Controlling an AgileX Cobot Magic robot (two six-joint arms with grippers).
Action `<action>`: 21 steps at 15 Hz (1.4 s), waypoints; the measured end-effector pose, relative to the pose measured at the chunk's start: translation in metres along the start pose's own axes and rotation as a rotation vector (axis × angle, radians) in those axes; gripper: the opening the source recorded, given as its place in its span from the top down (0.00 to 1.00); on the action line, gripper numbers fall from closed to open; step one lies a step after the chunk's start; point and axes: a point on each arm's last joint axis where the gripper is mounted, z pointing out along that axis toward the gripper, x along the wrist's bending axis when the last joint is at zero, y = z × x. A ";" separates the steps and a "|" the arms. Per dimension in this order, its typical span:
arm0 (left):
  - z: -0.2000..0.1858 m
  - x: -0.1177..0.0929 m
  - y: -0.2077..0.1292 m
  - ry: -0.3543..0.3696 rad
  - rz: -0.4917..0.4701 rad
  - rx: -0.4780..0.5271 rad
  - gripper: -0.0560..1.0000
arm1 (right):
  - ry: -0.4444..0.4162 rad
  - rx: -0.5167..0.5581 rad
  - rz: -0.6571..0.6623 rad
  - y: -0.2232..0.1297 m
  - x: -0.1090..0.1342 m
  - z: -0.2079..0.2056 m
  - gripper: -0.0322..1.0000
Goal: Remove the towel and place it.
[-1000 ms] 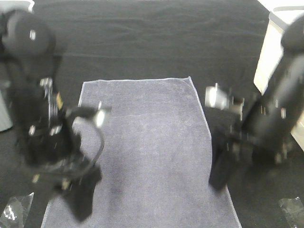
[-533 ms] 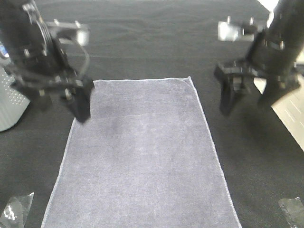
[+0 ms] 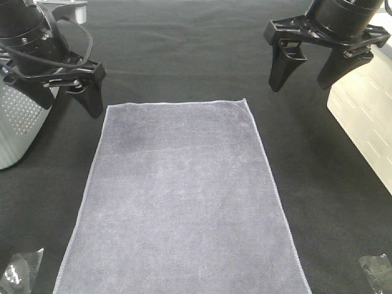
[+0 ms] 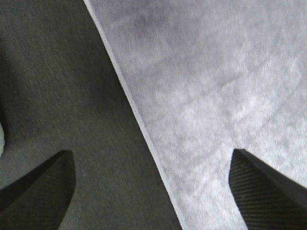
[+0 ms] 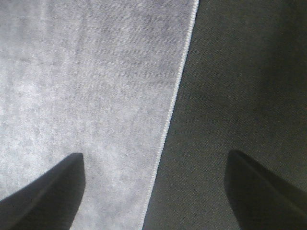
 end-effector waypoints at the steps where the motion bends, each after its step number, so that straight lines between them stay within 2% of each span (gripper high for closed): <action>1: 0.002 0.000 0.003 0.001 0.001 -0.009 0.18 | -0.002 0.012 0.022 0.006 -0.004 0.004 0.21; 5: 0.019 0.002 0.028 -0.015 -0.012 -0.011 0.18 | 0.077 0.052 0.067 0.038 -0.035 0.030 0.21; 7: 0.034 0.010 0.046 -0.029 -0.042 -0.017 0.17 | 0.128 0.025 0.081 0.059 -0.047 0.041 0.21; 10: 0.057 0.036 0.071 -0.070 -0.120 -0.005 0.17 | 0.162 0.047 0.089 0.078 -0.050 0.068 0.21; 14: 0.100 0.047 0.097 -0.084 -0.122 0.008 0.17 | 0.164 0.058 0.092 0.104 -0.058 0.110 0.21; 18: 0.137 0.075 0.104 -0.099 -0.162 0.034 0.17 | 0.178 0.023 0.076 0.127 -0.062 0.139 0.21; 21: 0.165 0.081 0.108 -0.116 -0.153 0.003 0.17 | 0.208 0.006 0.084 0.135 -0.064 0.167 0.21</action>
